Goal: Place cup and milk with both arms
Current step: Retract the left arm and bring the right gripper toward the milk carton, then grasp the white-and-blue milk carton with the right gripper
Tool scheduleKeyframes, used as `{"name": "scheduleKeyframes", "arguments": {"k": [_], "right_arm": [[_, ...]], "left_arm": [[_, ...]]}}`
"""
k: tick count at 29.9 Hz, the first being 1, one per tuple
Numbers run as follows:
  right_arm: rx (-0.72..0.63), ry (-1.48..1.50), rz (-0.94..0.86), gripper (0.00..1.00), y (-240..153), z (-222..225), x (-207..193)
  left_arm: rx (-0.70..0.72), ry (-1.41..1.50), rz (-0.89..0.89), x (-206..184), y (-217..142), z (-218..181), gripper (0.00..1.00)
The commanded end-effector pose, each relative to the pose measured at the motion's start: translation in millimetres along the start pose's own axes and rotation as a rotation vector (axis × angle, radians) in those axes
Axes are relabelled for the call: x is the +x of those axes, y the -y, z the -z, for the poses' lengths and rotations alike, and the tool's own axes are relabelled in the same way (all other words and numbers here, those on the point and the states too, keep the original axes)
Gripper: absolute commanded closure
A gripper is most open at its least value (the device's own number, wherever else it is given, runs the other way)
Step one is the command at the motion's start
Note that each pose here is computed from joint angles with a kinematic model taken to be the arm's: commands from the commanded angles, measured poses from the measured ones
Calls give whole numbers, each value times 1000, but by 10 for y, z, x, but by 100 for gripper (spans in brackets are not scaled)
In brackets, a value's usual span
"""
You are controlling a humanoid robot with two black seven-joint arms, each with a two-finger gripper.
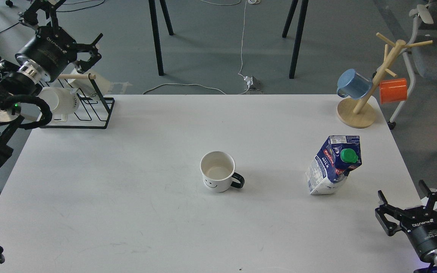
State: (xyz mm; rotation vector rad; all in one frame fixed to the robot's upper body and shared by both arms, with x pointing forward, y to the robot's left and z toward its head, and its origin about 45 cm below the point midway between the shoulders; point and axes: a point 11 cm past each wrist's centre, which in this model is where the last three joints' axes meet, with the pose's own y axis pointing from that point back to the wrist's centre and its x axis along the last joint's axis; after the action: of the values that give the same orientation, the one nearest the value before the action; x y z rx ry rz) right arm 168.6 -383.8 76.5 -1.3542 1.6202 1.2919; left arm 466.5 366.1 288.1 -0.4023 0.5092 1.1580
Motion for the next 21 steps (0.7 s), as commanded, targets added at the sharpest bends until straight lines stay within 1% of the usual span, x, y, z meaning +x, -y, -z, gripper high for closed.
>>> {"name": "scheduleKeyframes", "arguments": {"k": [1,8,15,21], "right_arm": [[-21,39,11,2,15,-338,31],[-62,91,53,2,86,-768,-67],[-67,93,93,3,203,-785,-191],[-61,84,148,5,395,-743,-359]], "left_arm": [[8,5,-3,12,-10,8,0],[17,3,-14,56,-47,42,0],[36,20,-23,87,-74,34,0],[49,26,-22,86,-73,36,0]]}}
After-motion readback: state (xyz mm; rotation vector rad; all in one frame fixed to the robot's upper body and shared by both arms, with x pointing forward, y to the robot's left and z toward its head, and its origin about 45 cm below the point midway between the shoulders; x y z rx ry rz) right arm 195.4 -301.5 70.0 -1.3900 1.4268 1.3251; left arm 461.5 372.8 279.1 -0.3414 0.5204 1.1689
